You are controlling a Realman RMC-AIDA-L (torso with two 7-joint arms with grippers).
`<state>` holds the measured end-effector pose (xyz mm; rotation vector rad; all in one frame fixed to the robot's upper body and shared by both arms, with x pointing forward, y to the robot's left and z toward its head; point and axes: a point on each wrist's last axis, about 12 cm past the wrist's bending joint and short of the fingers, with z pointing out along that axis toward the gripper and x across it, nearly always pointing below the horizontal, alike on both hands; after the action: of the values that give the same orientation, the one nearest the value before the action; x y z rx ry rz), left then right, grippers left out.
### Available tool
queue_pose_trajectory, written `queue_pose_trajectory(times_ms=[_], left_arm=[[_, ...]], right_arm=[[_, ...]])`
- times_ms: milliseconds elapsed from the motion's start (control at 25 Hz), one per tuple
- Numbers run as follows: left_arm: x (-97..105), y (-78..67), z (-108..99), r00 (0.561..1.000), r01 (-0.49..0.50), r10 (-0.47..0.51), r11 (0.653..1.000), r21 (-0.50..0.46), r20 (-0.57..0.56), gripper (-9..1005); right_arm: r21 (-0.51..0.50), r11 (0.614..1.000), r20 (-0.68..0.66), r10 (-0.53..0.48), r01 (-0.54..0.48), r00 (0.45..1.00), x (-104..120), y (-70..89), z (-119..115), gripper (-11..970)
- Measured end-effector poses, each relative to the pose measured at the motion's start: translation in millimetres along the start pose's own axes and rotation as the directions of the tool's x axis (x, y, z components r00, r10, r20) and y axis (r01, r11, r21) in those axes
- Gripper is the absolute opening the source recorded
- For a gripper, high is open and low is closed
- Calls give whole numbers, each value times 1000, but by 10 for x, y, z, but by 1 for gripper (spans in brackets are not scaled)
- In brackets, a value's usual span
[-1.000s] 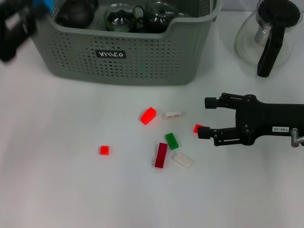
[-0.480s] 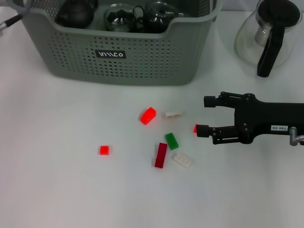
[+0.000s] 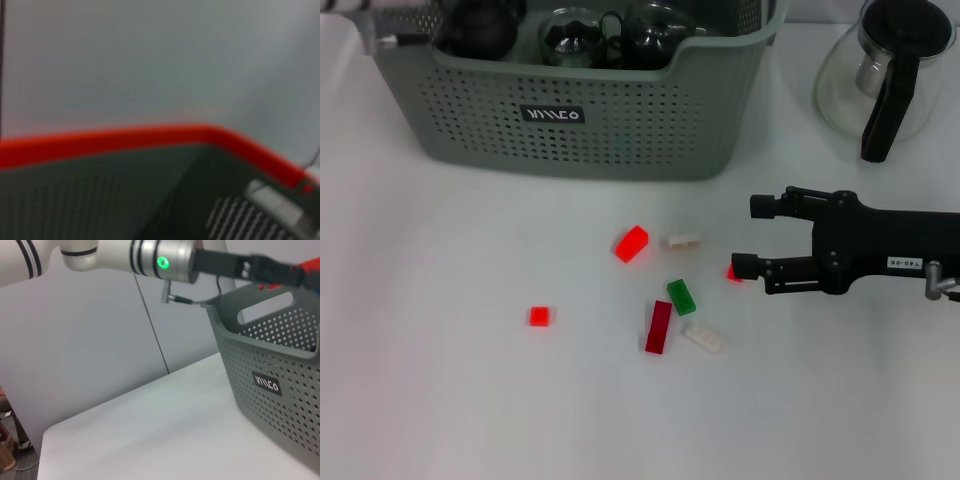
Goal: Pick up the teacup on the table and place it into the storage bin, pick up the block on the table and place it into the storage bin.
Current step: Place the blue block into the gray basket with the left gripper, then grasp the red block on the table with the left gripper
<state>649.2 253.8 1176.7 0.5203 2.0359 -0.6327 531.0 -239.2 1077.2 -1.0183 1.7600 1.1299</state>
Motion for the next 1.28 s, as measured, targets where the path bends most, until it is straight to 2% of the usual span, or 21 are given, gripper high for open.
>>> queue_pose_trajectory(times_ms=[80,240,520,680,760,920,1040,1120,1280], left_arm=[[17,2,115,998,13,-16,999,-50,-63,424],[53,28,210,992,20,-33,994,-112,-119,452],[57,11,133,996,79,-83,993,-85,-45,500],[106,34,-68,985,151,-150,989,-5,85,528],[186,29,-239,963,166,-181,982,88,200,733],[484,13,-633,863,119,-229,958,261,450,726],[727,-24,-918,788,36,-231,943,332,571,720],[880,-56,-1039,779,-5,-215,937,348,589,715],[1282,-161,-1180,828,-91,-100,947,308,552,705]], right_arm=[[-2,1000,0,-1,1,1000,-9,-2,7,953],[-5,1000,1,-4,4,1000,-24,-5,21,952],[-8,1000,2,-6,6,1000,-34,-5,33,951],[-5,1000,7,-3,3,1000,-35,-5,32,950],[-4,1000,11,-1,1,1000,-32,-2,34,950],[0,1000,16,3,-3,1000,-20,2,27,950],[-1,1000,17,5,-5,1000,-7,8,34,950],[-4,1000,18,7,-7,1000,-4,9,42,950],[-5,1000,18,8,-8,1000,-3,11,54,950]])
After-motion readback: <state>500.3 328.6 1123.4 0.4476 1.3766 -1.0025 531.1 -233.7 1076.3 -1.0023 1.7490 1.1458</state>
